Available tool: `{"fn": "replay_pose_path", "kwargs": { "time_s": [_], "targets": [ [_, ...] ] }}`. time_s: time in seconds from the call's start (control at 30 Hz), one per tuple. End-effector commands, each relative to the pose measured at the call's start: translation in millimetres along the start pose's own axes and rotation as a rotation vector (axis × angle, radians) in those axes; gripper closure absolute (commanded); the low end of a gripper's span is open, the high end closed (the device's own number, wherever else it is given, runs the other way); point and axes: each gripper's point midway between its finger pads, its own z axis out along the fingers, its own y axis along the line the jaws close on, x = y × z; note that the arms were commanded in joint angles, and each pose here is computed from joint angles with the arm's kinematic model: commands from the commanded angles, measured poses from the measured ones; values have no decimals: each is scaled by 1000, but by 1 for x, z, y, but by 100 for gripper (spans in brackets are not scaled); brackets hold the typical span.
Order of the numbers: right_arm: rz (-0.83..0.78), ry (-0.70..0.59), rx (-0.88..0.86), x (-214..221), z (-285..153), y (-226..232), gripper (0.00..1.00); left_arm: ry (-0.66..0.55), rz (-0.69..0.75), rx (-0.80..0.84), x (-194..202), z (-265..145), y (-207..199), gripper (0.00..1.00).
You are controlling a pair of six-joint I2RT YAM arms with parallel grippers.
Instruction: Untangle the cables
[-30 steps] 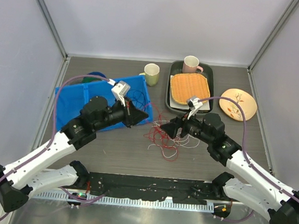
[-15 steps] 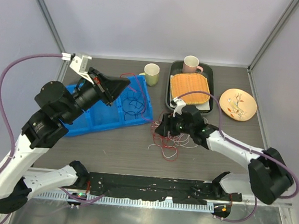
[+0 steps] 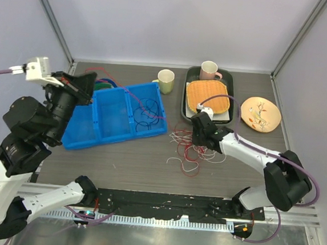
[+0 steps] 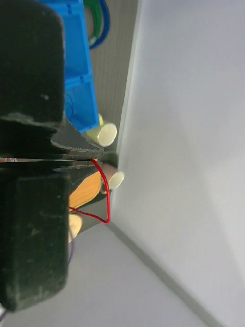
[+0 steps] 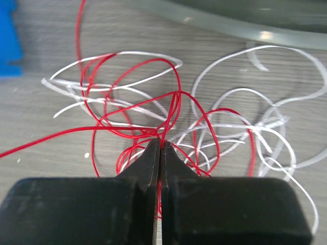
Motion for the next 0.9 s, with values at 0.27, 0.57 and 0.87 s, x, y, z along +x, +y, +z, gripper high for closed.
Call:
{"fn": "replay_pose_path", "kwargs": {
  "time_s": [0.27, 0.57, 0.87],
  "targets": [
    [279, -417, 512, -58, -100, -117, 98, -223, -7, -534, -48, -23, 89, 100],
    [528, -665, 491, -67, -144, -149, 98, -240, 9, -622, -43, -28, 104, 100],
    [321, -792, -127, -95, -155, -58, 99, 222, 121, -18, 97, 24, 13, 99]
  ]
}}
